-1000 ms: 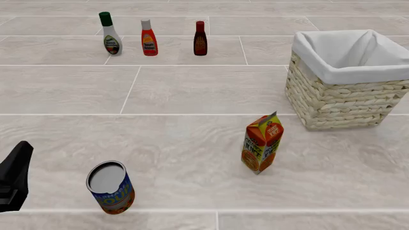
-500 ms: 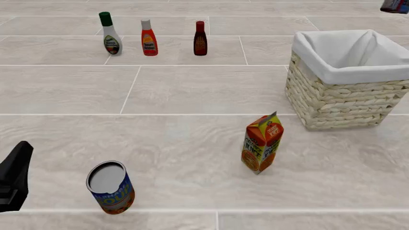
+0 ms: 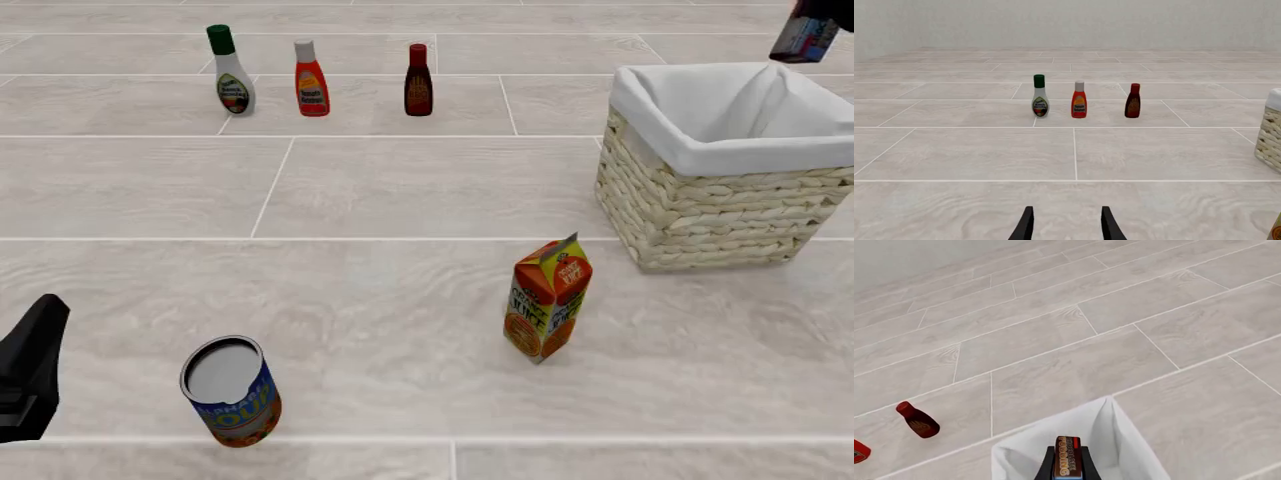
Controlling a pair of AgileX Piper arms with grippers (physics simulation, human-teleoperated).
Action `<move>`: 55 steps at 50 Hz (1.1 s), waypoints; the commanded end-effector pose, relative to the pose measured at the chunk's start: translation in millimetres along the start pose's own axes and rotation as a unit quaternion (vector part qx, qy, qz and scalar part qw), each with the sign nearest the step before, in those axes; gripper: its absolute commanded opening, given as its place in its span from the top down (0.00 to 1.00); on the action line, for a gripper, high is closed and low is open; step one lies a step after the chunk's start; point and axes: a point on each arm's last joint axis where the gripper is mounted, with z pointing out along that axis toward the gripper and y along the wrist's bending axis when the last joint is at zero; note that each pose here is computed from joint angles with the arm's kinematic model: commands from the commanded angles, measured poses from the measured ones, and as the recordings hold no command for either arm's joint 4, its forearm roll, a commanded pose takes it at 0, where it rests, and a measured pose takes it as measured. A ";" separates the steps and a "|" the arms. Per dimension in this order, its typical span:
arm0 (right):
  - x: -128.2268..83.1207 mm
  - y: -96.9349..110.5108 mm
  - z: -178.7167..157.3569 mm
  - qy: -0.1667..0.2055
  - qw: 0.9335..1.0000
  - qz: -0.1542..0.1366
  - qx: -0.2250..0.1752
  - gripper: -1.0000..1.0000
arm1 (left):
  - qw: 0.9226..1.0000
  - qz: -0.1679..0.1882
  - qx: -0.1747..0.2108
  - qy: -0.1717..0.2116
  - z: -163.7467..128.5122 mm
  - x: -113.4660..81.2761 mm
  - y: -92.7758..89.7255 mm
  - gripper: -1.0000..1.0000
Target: Pick the chocolate pudding and place it in the basket.
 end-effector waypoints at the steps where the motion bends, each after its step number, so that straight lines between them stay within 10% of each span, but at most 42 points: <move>1: 6.1 -1.3 11.7 0.018 1.000 0.010 0.004 1.00 | 1.000 0.000 0.000 0.000 0.0 0.0 0.0 0.00; 55: 35.4 2.6 47.2 0.055 0.998 0.019 0.001 1.00 | 1.000 0.000 0.000 0.000 0.0 0.0 0.0 0.00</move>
